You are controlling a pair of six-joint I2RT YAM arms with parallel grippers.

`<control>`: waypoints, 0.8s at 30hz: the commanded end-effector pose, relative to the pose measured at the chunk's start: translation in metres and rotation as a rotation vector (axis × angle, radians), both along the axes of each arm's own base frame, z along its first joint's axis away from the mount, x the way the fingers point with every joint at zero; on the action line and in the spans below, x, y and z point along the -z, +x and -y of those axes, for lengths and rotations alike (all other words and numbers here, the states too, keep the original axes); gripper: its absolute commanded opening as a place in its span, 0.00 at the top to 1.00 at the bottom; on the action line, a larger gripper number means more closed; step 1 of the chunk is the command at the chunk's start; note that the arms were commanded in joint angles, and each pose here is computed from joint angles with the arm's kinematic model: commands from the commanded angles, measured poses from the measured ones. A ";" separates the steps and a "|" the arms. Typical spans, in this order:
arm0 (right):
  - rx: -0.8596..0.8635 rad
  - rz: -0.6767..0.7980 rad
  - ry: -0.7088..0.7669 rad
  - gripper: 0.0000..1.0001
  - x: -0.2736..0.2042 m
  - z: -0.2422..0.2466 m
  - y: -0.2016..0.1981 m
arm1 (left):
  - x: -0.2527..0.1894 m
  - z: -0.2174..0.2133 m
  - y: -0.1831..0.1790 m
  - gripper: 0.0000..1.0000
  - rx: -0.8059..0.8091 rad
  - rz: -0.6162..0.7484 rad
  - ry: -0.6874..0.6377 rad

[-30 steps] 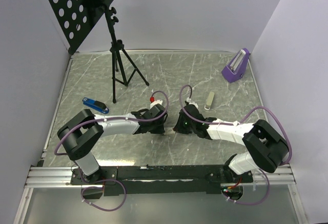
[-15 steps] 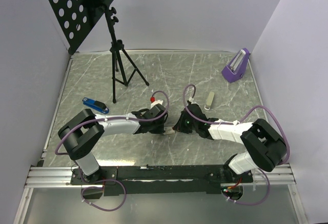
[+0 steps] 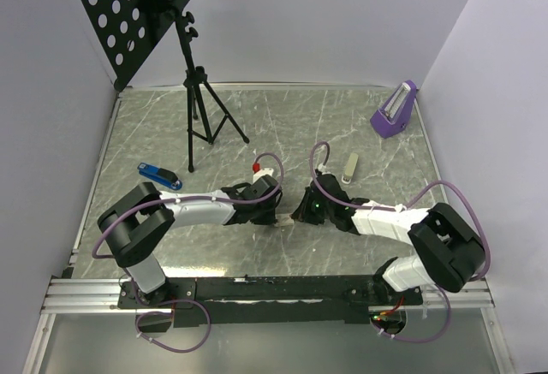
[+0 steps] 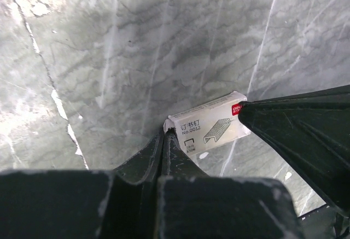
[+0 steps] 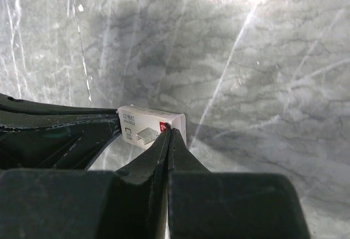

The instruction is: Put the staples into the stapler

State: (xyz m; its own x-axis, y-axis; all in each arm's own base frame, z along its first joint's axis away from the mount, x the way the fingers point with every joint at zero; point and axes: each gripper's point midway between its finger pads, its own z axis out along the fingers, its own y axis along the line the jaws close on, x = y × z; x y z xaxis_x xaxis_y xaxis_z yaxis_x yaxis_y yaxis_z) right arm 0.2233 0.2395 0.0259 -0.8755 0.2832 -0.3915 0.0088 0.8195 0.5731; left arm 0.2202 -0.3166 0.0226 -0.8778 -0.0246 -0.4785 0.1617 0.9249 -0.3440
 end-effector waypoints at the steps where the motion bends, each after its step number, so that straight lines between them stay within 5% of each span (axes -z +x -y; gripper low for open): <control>1: 0.017 0.026 -0.033 1.00 -0.005 0.010 0.002 | -0.017 0.011 -0.001 0.99 0.009 0.014 -0.051; 8: 0.035 0.046 -0.021 1.00 -0.009 0.013 0.005 | -0.018 0.007 -0.003 0.99 0.009 0.019 -0.055; 15: 0.007 0.077 0.071 0.73 -0.021 0.004 0.001 | -0.019 0.010 -0.006 0.99 0.012 0.018 -0.085; 24: -0.013 0.050 0.113 0.64 -0.016 -0.003 -0.003 | -0.018 0.013 -0.006 0.99 0.019 0.011 -0.097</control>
